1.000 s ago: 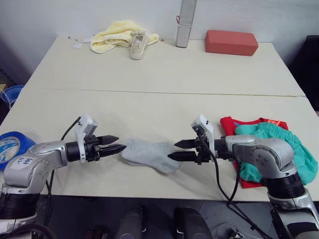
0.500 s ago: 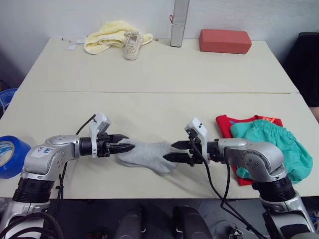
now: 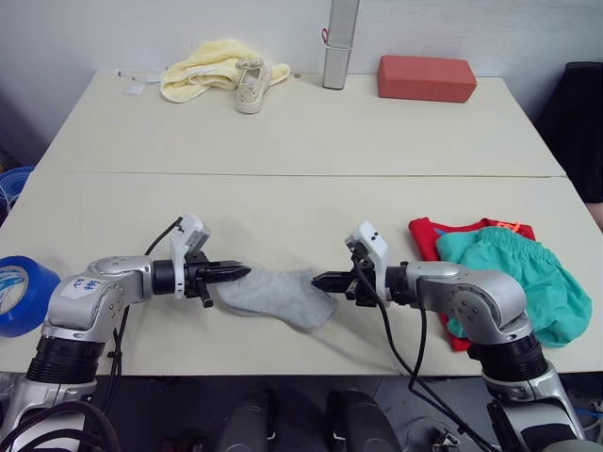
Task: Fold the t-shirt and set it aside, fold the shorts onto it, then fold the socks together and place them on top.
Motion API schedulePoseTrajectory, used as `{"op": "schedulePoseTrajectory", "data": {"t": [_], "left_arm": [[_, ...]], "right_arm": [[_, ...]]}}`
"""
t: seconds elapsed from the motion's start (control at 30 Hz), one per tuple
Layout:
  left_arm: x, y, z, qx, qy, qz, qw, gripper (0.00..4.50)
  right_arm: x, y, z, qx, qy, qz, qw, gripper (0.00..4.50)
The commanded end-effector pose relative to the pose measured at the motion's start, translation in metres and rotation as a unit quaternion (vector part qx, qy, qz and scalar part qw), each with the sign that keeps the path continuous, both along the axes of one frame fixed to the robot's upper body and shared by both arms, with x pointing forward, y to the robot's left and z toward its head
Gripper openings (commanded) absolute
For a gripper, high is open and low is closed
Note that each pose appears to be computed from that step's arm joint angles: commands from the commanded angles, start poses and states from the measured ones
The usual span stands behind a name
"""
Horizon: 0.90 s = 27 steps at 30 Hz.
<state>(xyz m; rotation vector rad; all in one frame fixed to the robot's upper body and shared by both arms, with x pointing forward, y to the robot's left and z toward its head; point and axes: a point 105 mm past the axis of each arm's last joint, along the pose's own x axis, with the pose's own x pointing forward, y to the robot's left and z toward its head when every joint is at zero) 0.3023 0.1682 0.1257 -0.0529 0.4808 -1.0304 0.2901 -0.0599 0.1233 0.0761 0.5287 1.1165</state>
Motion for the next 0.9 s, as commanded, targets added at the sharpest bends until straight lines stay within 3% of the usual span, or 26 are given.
{"op": "schedulePoseTrajectory", "data": {"t": [0.03, 0.43, 0.9], "left_arm": [[0.000, 0.001, 0.010, -0.012, -0.019, 0.004, 1.000, 0.03], [-0.016, 0.007, 0.018, -0.055, -0.018, 0.055, 0.997, 0.03], [-0.030, 0.005, -0.001, -0.065, 0.006, 0.100, 0.993, 0.03]], "right_arm": [[0.000, 0.002, 0.009, 0.012, -0.020, 0.011, 1.000, 0.01], [0.008, -0.002, 0.023, 0.019, -0.047, 0.014, 0.999, 0.01], [0.020, -0.001, 0.022, 0.001, -0.047, 0.012, 0.999, 0.01]]}}
